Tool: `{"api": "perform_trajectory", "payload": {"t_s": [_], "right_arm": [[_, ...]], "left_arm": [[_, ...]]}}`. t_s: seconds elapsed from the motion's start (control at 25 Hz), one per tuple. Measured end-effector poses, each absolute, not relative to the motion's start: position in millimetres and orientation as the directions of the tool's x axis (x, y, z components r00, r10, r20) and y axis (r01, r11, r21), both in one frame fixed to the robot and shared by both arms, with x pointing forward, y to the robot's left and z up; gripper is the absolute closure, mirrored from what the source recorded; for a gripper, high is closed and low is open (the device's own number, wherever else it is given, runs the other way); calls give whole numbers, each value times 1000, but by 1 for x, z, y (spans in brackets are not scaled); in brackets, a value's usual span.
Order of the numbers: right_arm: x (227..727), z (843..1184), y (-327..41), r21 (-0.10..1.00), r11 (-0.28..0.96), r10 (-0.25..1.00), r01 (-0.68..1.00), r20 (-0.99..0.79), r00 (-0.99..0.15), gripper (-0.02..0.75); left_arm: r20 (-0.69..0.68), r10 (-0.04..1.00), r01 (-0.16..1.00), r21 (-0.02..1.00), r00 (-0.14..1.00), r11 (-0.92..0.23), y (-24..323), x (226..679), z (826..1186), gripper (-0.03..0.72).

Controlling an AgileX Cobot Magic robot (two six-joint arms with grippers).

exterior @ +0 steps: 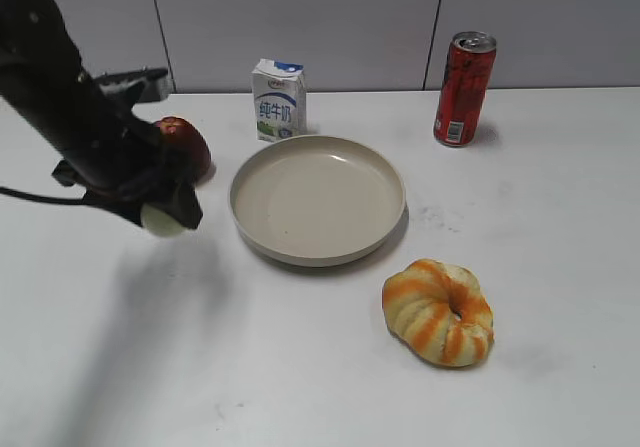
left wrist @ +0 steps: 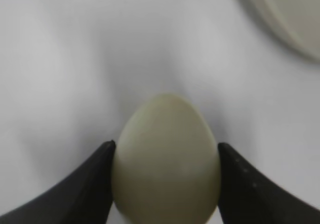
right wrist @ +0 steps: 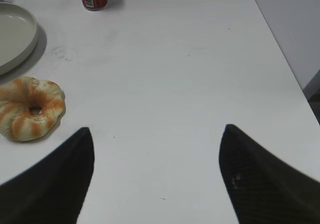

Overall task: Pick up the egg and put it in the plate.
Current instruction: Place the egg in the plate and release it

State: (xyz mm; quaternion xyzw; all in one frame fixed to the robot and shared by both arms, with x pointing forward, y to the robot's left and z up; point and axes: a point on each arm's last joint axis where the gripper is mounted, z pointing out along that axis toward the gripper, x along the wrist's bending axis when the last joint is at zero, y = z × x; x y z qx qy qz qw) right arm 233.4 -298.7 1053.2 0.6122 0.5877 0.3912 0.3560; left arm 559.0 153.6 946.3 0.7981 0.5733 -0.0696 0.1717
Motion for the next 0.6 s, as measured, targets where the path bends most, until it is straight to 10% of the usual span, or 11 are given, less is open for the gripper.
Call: {"api": "perform_trajectory", "payload": {"t_s": [0.36, 0.6], "right_arm": [[233, 1053, -299, 896, -56, 998, 441, 60, 3, 150], [233, 1053, -299, 896, -56, 998, 441, 60, 3, 150]], "left_arm": [[-314, 802, 820, 462, 508, -338, 84, 586, 1012, 239], [-310, 776, 802, 454, 550, -388, 40, 597, 976, 239]]}}
